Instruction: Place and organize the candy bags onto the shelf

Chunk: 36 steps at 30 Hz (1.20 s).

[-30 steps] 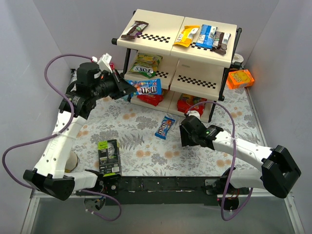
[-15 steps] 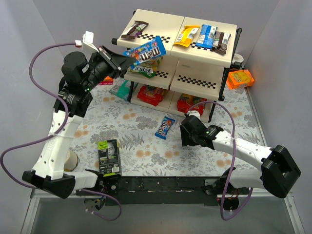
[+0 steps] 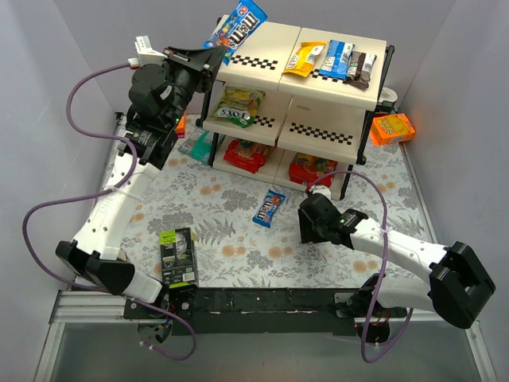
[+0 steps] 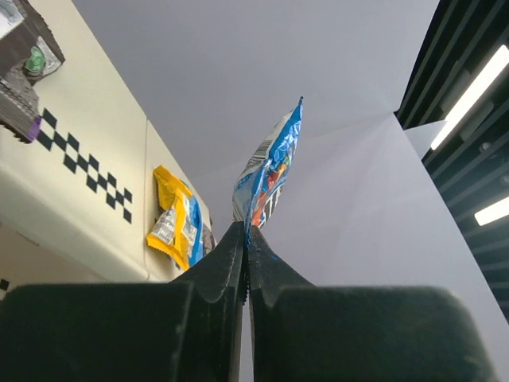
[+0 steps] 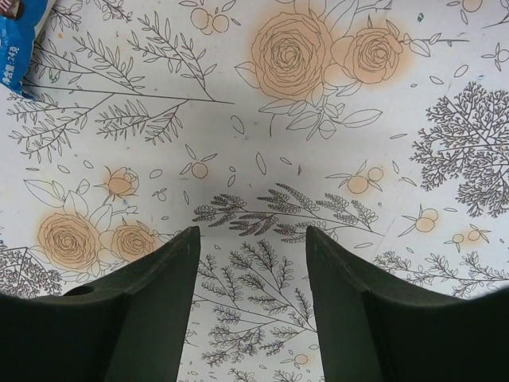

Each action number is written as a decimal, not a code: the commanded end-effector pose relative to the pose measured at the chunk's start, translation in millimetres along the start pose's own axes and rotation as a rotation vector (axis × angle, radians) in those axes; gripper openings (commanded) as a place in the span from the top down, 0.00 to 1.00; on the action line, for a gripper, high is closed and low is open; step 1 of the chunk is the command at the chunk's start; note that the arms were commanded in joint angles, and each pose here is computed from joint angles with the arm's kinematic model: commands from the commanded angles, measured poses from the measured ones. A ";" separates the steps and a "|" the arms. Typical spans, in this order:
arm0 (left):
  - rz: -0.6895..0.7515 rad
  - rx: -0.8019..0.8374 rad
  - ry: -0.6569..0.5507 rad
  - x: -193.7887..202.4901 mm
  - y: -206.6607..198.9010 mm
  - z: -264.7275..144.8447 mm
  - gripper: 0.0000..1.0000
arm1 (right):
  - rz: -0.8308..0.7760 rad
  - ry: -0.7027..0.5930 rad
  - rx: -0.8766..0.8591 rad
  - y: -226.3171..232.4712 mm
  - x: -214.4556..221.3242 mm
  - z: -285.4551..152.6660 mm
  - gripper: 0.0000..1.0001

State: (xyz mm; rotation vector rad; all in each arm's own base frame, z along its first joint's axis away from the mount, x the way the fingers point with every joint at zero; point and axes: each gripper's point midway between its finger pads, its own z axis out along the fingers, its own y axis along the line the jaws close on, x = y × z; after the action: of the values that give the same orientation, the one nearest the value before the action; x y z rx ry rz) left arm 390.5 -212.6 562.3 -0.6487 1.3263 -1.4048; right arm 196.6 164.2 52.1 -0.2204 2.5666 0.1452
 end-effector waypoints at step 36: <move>-0.069 -0.193 -0.289 4.6 48.0 77.0 0.96 | 0.062 -0.048 0.013 -10.7 -2.0 -3.4 0.37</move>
State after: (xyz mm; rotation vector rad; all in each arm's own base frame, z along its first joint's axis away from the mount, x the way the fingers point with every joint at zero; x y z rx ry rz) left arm 481.7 -248.7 519.3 -0.9713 1.2677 -1.2081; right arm 191.9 155.4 50.7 -0.1723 2.5619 0.1544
